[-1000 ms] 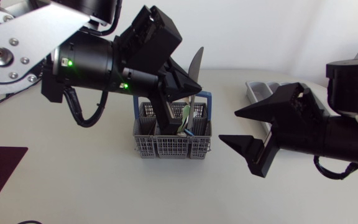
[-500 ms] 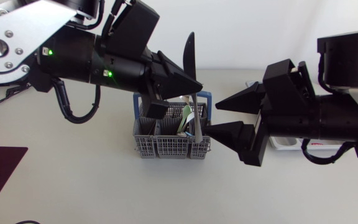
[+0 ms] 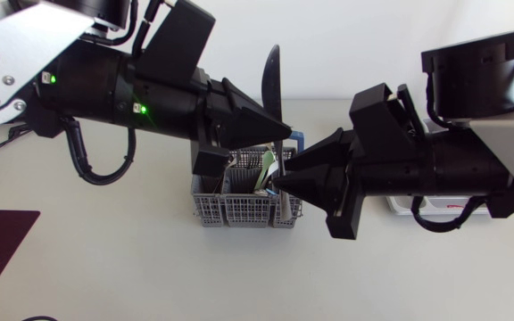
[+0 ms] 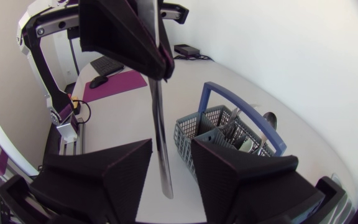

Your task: Sort the cutlery from the basket into the organizer compartments.

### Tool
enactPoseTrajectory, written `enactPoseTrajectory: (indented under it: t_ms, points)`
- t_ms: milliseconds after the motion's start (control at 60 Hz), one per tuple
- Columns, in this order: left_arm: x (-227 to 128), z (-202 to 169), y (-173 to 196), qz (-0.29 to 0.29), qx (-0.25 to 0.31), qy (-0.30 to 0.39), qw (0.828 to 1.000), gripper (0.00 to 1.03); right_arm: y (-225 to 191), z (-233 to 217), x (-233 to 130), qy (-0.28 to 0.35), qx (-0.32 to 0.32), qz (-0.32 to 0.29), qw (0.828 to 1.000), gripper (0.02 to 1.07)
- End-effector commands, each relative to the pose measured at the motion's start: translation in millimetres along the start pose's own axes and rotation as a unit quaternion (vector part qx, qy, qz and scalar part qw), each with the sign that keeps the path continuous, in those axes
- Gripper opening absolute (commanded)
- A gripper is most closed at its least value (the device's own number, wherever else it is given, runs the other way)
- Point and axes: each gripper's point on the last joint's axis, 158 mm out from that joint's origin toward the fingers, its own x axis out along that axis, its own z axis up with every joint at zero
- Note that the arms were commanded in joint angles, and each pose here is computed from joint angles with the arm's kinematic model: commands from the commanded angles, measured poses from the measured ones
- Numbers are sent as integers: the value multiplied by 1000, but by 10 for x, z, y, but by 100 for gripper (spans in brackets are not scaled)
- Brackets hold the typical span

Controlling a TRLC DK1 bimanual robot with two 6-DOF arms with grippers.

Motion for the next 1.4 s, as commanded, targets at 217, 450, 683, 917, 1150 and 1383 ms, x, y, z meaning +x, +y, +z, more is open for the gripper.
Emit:
enactPoseTrajectory:
  t_ms: [217, 450, 683, 917, 1150, 1383]
  points:
    - [-38, -53, -33, -8, -17, -9, 1000, 3, 137, 140, 50, -9, 6, 35, 999, 13]
    - [-59, -14, -29, -8, -15, -18, 1000, 3, 213, 83, 73, 0, 10, 53, 999, 8]
    - [-128, 118, 46, 7, -23, -52, 998, 38, 227, -14, 70, 16, 14, 55, 998, 8]
    - [-308, 345, 201, 34, -23, -89, 995, 95, 184, -193, 31, 39, 20, 46, 998, 8]
    - [-710, 656, 538, 95, -23, -147, 984, 96, -335, -440, -185, 60, 49, -29, 997, 8]
    - [-659, 256, 815, 152, 10, -93, 984, 96, -1218, -819, -683, 83, 88, -152, 981, 8]
